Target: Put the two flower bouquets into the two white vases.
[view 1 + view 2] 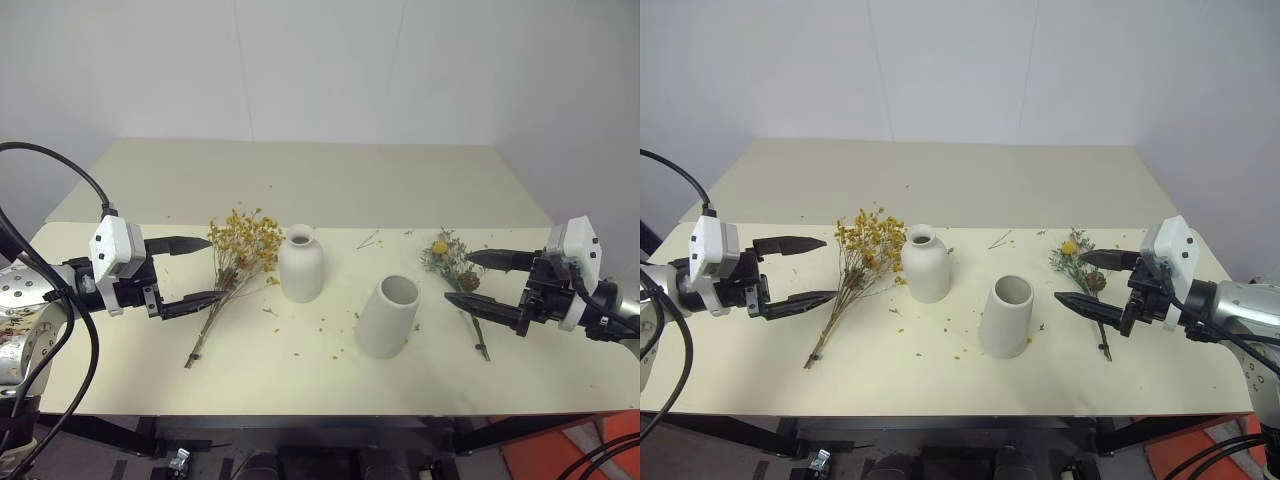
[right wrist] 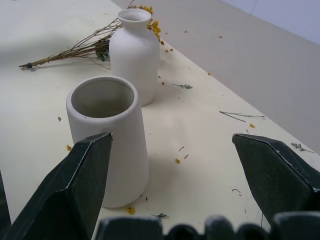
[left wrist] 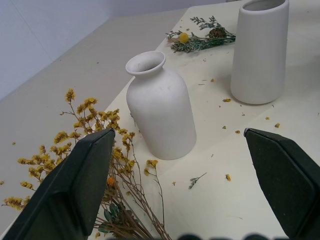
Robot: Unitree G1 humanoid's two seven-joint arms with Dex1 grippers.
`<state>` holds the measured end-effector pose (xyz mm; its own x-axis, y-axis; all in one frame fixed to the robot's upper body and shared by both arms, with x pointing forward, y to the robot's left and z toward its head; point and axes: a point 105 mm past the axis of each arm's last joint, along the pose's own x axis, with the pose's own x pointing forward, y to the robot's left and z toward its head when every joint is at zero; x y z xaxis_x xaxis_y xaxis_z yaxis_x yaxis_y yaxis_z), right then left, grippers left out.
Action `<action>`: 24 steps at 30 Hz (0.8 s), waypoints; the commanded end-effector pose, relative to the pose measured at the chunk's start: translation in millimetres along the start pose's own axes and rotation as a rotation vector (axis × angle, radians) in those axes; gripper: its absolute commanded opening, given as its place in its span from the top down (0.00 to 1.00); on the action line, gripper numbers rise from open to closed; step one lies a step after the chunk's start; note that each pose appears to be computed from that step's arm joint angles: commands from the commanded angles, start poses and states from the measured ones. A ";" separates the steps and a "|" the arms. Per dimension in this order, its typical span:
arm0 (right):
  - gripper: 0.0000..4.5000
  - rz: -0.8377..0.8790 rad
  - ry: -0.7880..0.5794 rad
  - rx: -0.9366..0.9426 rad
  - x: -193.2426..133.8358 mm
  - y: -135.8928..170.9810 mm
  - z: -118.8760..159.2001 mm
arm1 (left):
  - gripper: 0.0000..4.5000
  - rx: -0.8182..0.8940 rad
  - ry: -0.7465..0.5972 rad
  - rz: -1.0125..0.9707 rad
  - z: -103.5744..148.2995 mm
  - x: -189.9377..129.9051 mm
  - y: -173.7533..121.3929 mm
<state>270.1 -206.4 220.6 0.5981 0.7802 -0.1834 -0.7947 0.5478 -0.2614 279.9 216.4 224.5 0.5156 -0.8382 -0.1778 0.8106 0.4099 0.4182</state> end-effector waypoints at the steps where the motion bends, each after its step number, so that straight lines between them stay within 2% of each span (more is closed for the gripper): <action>1: 0.01 -0.018 -0.025 -0.056 -4.5 -2.5 11.7 | 0.00 0.041 -0.023 0.005 12.2 -2.6 3.0; 6: 0.01 -0.020 -0.028 -0.054 -4.6 -2.6 11.7 | 0.00 0.043 -0.016 0.019 11.5 -3.1 4.4; 9: 0.01 -0.020 -0.031 -0.053 -4.1 -2.7 12.0 | 0.00 0.036 0.040 0.078 5.5 -3.6 10.9; 13: 0.01 -0.015 -0.033 -0.051 -1.7 -3.4 11.3 | 0.00 0.006 0.260 0.213 -13.2 -1.1 30.0; 18: 0.01 0.000 -0.052 -0.054 3.8 -3.9 14.2 | 0.00 -0.115 0.435 0.217 -13.4 4.9 33.9; 21: 0.01 0.032 -0.089 -0.068 10.3 -3.1 24.9 | 0.00 -0.267 0.592 0.206 -18.2 5.0 33.2; 24: 0.01 0.068 -0.116 -0.094 18.9 -4.6 36.6 | 0.00 -0.347 0.711 0.182 -22.8 7.7 30.1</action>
<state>282.7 -188.0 240.5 0.5472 0.8273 -0.1267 -0.8154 0.4928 -0.3037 318.0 228.0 220.6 0.6439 -0.4057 -0.6487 0.6855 0.6824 0.2536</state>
